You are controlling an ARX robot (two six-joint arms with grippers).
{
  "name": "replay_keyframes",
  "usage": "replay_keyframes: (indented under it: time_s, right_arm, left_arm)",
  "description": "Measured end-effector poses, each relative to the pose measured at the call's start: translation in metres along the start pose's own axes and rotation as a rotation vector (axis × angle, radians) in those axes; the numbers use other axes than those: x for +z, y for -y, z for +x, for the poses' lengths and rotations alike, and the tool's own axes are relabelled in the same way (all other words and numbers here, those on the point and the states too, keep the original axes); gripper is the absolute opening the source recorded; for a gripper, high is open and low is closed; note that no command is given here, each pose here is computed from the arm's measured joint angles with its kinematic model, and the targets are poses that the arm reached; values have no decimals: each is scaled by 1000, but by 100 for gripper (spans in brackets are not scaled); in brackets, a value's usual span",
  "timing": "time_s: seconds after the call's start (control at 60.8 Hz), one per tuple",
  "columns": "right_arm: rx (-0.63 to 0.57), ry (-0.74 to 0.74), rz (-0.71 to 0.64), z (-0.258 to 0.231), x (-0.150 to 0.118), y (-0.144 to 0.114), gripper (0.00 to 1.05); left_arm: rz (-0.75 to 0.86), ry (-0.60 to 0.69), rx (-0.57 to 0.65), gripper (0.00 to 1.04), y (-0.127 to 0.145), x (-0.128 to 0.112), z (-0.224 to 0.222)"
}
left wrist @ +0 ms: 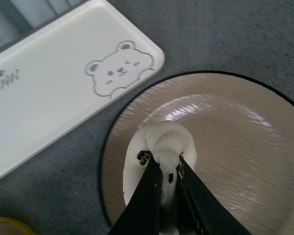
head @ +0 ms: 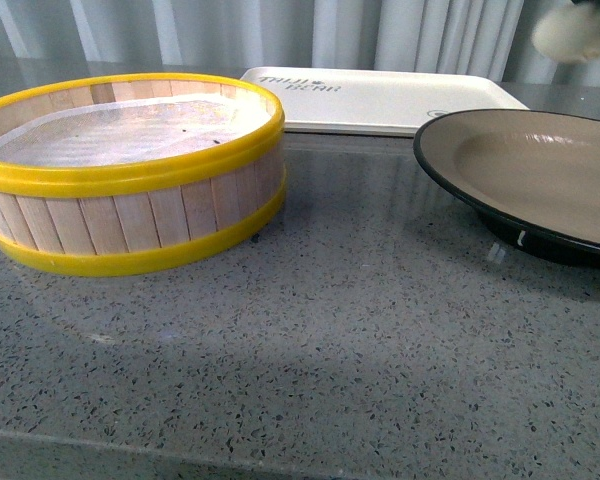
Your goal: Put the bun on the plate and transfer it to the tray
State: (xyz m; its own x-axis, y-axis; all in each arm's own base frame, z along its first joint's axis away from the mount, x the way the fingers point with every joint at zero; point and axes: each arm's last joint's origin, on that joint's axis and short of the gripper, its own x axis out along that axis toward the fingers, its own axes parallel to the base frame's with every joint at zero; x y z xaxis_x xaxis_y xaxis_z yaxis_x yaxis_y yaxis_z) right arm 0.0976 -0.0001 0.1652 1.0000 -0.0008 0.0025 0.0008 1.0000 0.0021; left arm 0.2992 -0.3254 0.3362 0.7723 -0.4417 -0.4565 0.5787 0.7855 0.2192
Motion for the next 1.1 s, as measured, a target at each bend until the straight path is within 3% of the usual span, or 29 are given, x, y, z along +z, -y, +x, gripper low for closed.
replay_keyframes:
  time_s: [0.197, 0.559, 1.102]
  right_arm:
    - [0, 0, 0, 0, 0, 0, 96]
    - [0, 0, 0, 0, 0, 0, 96]
    - [0, 0, 0, 0, 0, 0, 96]
  left_arm:
    - [36, -6, -42, 5, 35, -3, 24]
    - [43, -71, -8, 5, 36, -20, 52]
    - [64, -85, 9, 5, 39, -26, 59]
